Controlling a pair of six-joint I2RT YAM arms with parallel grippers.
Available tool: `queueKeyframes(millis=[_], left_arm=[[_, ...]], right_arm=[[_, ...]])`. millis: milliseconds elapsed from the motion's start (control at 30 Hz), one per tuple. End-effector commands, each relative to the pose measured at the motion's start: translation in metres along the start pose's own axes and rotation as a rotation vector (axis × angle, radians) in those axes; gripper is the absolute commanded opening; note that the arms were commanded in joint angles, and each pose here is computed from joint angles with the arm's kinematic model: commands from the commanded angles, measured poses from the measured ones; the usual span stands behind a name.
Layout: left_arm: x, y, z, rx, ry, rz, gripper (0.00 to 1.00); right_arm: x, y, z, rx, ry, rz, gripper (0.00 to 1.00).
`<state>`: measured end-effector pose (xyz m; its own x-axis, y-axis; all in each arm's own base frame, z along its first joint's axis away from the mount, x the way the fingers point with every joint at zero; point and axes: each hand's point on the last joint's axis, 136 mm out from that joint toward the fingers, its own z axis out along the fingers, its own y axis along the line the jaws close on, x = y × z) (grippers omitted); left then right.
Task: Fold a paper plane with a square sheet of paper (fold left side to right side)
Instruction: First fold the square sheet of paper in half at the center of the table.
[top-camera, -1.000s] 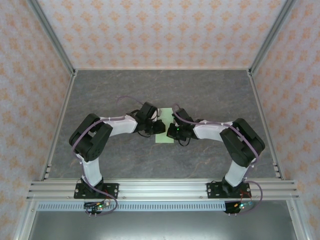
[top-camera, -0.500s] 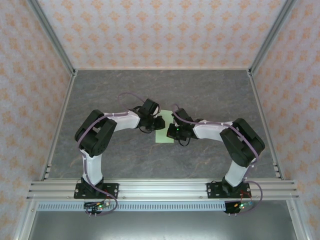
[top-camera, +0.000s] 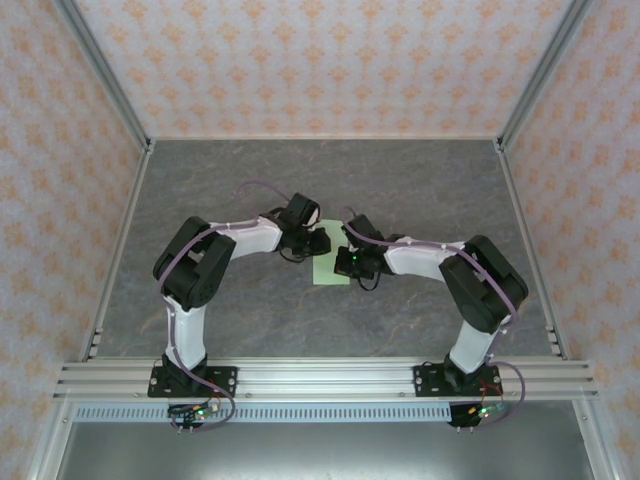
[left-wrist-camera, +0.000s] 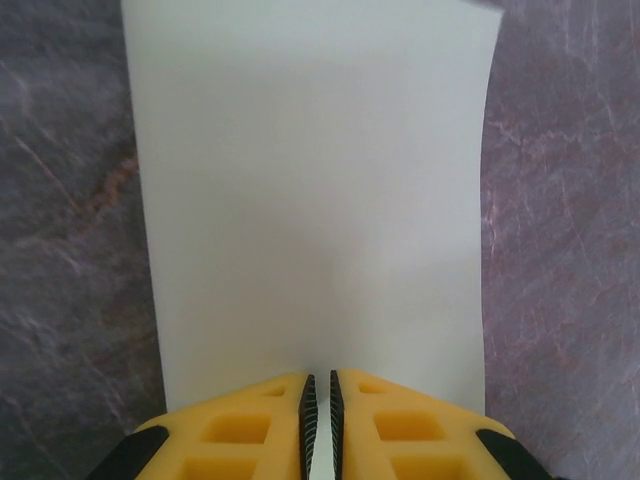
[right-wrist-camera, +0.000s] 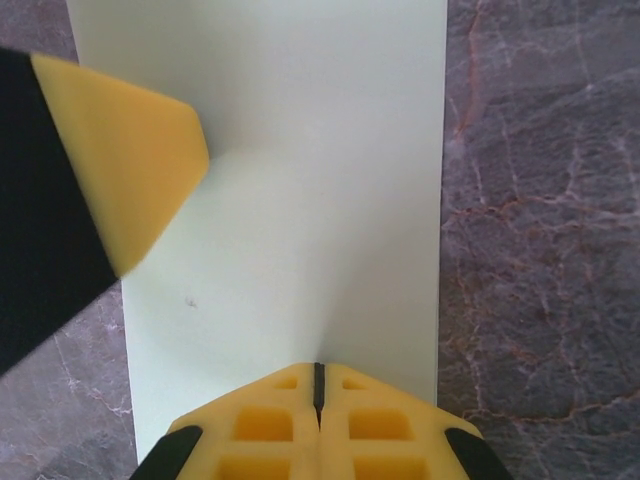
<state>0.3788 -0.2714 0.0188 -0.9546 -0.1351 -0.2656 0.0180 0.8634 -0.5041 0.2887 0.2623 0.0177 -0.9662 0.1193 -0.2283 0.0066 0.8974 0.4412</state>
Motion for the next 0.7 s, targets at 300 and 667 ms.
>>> queueKeyframes(millis=[300, 667], left_arm=[[-0.055, 0.062, 0.005, -0.201, -0.099, -0.055, 0.18], [-0.089, 0.068, 0.007, -0.155, -0.135, -0.107, 0.18]], right_arm=[[0.047, -0.061, 0.014, 0.207, 0.158, 0.023, 0.06], [0.049, -0.062, 0.015, 0.207, 0.168, 0.020, 0.06]])
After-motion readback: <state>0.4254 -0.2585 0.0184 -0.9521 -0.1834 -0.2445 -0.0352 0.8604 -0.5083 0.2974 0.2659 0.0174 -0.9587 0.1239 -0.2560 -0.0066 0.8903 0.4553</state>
